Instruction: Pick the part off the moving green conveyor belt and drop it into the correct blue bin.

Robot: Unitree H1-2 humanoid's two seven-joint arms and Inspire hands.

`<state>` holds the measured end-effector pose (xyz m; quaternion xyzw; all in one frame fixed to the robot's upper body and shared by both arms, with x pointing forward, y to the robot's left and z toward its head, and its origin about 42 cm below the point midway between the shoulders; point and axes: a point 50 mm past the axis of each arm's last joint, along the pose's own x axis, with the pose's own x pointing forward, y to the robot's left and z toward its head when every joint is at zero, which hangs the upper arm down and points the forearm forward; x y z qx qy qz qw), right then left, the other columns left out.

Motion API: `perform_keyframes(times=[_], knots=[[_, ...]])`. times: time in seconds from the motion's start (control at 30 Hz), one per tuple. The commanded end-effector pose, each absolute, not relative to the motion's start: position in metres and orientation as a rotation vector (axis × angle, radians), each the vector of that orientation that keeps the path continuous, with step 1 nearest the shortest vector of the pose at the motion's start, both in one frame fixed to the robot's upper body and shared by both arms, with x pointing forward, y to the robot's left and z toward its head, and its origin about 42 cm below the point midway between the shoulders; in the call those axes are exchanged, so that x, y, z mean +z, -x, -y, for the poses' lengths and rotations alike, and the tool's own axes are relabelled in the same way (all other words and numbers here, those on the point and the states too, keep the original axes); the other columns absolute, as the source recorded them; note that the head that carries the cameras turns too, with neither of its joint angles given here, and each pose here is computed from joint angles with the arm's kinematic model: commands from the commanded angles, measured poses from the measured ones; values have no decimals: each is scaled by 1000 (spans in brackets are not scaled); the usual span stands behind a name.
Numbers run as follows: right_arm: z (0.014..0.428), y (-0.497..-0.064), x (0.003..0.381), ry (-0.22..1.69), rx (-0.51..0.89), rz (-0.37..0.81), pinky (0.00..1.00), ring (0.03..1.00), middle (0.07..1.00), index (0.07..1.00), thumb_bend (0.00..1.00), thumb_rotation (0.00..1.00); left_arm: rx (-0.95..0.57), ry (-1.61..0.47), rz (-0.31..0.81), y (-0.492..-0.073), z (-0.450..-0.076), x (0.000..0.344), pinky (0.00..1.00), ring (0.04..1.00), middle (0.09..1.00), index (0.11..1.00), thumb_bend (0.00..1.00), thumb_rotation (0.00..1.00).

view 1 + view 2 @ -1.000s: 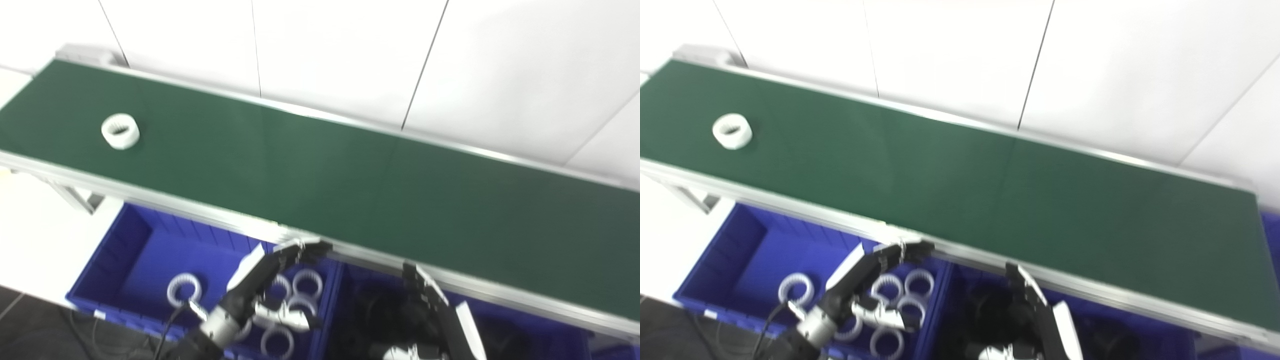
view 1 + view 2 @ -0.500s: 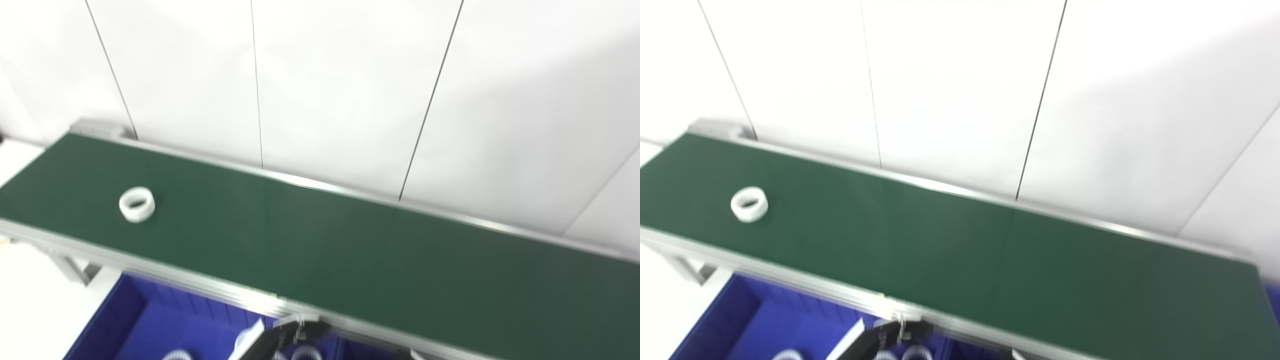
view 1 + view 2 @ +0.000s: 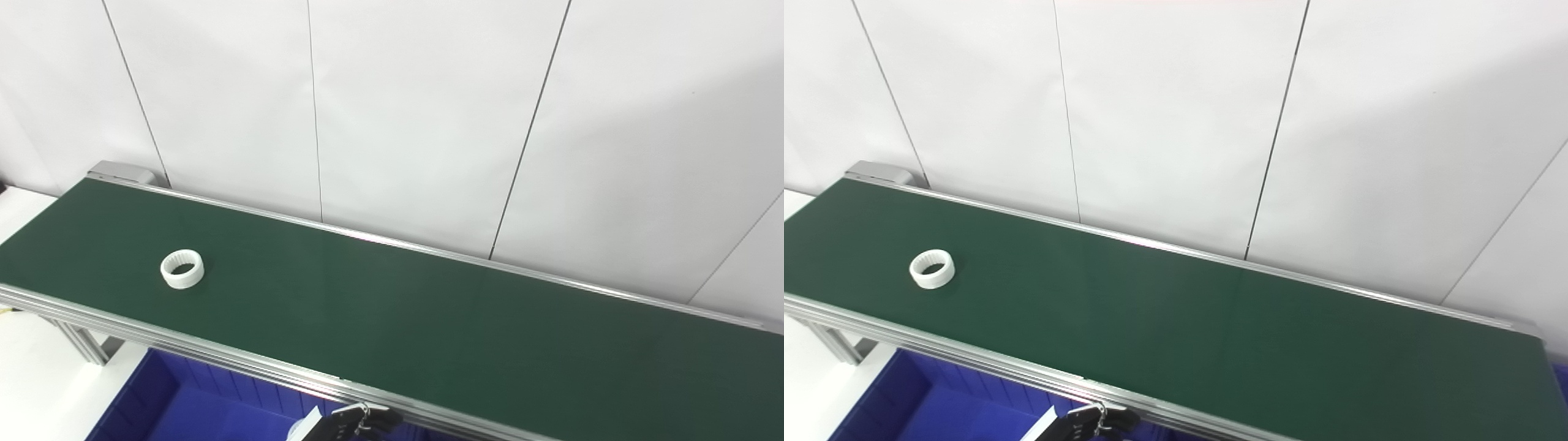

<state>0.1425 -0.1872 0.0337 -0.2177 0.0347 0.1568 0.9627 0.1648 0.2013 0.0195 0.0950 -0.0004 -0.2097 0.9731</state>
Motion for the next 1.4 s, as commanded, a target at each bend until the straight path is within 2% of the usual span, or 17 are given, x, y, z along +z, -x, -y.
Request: perform_keyframes(times=[0.0, 0.3, 0.53, 0.73, 0.83, 1.03, 1.13, 1.37], knots=[[184, -149, 44, 413, 308, 26, 686, 791, 827, 852, 927, 163, -414, -194, 73, -172, -201, 29, 672, 740, 763, 723, 982, 215], [185, -153, 44, 429, 315, 11, 682, 807, 837, 856, 924, 164, -346, -188, 160, -179, -196, 50, 626, 726, 761, 721, 953, 239], [184, -155, 43, 418, 310, -1, 704, 818, 841, 858, 939, 171, -251, -205, 371, -203, -198, 101, 631, 713, 744, 716, 837, 369], [184, -157, 44, 418, 311, 10, 691, 813, 843, 858, 941, 186, -169, -234, 524, -230, -202, 137, 633, 717, 755, 727, 839, 410], [184, -159, 44, 420, 311, 2, 687, 810, 843, 859, 943, 190, -131, -292, 572, -240, -205, 147, 680, 748, 766, 744, 820, 398], [183, -162, 43, 421, 310, 5, 684, 808, 840, 854, 954, 196, 34, -425, 541, -260, -206, 157, 745, 795, 799, 769, 809, 478], [183, -163, 43, 419, 312, 4, 681, 808, 841, 851, 965, 198, 97, -464, 504, -267, -205, 151, 767, 813, 816, 785, 750, 462], [183, -166, 41, 429, 314, 25, 655, 788, 828, 842, 968, 209, 186, -553, 421, -280, -212, 139, 820, 850, 858, 831, 730, 406]])
